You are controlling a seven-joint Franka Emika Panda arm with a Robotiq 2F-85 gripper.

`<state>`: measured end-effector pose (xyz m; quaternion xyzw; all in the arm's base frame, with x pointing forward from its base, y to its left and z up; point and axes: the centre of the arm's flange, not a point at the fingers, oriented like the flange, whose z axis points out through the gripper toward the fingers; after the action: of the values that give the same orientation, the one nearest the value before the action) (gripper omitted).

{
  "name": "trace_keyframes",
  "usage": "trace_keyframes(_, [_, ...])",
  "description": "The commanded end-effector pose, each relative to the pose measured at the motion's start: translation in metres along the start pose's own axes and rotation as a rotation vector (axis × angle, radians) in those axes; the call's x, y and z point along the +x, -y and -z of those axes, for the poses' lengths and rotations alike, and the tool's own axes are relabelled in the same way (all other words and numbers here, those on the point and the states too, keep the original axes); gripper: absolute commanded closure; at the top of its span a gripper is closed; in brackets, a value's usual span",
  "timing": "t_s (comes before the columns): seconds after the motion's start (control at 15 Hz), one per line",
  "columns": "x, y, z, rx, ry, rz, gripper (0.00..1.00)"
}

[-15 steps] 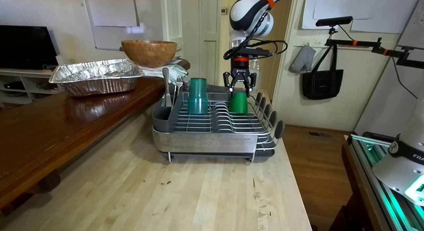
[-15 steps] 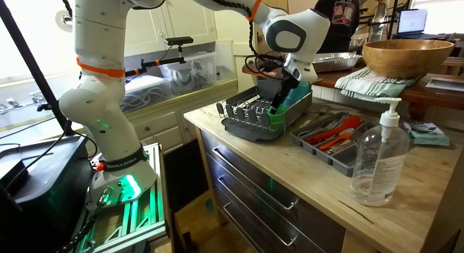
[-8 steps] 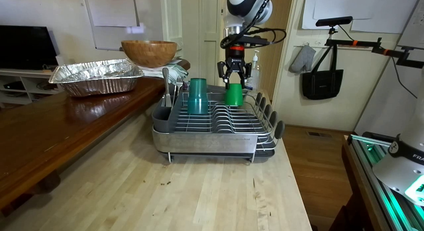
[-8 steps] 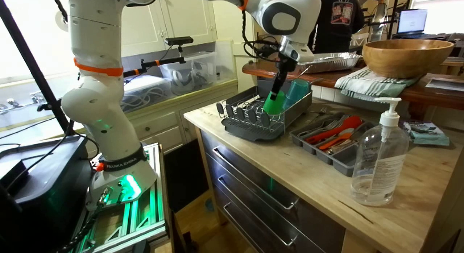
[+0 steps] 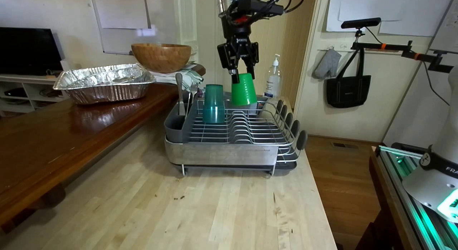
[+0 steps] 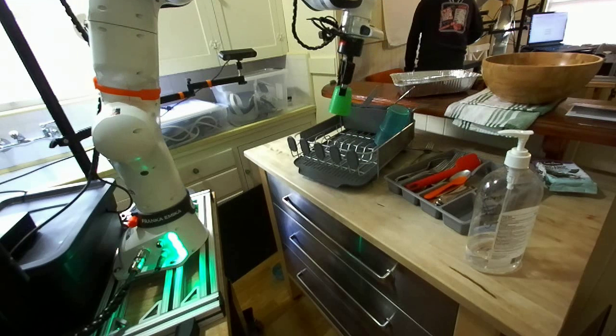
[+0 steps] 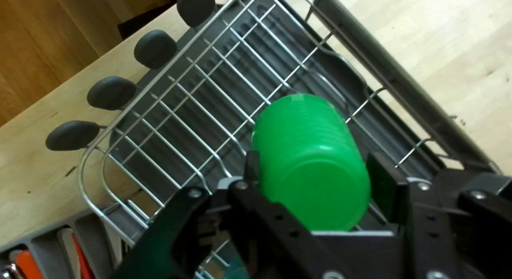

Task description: Move the light green cup to the top-left corner, then shift a knife to the right

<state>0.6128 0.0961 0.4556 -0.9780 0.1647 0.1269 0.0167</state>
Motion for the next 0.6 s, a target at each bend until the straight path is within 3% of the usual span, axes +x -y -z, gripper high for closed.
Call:
trace_keyframes(0.0, [-0.0046,0.0125,0.0123,-0.064,0.009,0.192,0.58])
trace_keyframes(0.07, [-0.0088,0.017,0.0035,-0.029,0.001,0.103,0.33])
trace_keyframes(0.4, [-0.0081,0.0147,0.0087,-0.04,-0.006,0.171,0.33])
trace_keyframes(0.47, [-0.0081,0.0146,0.0087,-0.04,-0.005,0.173,0.58])
trace_keyframes(0.53, [-0.0038,0.0207,0.0102,-0.047,-0.018,0.178,0.58])
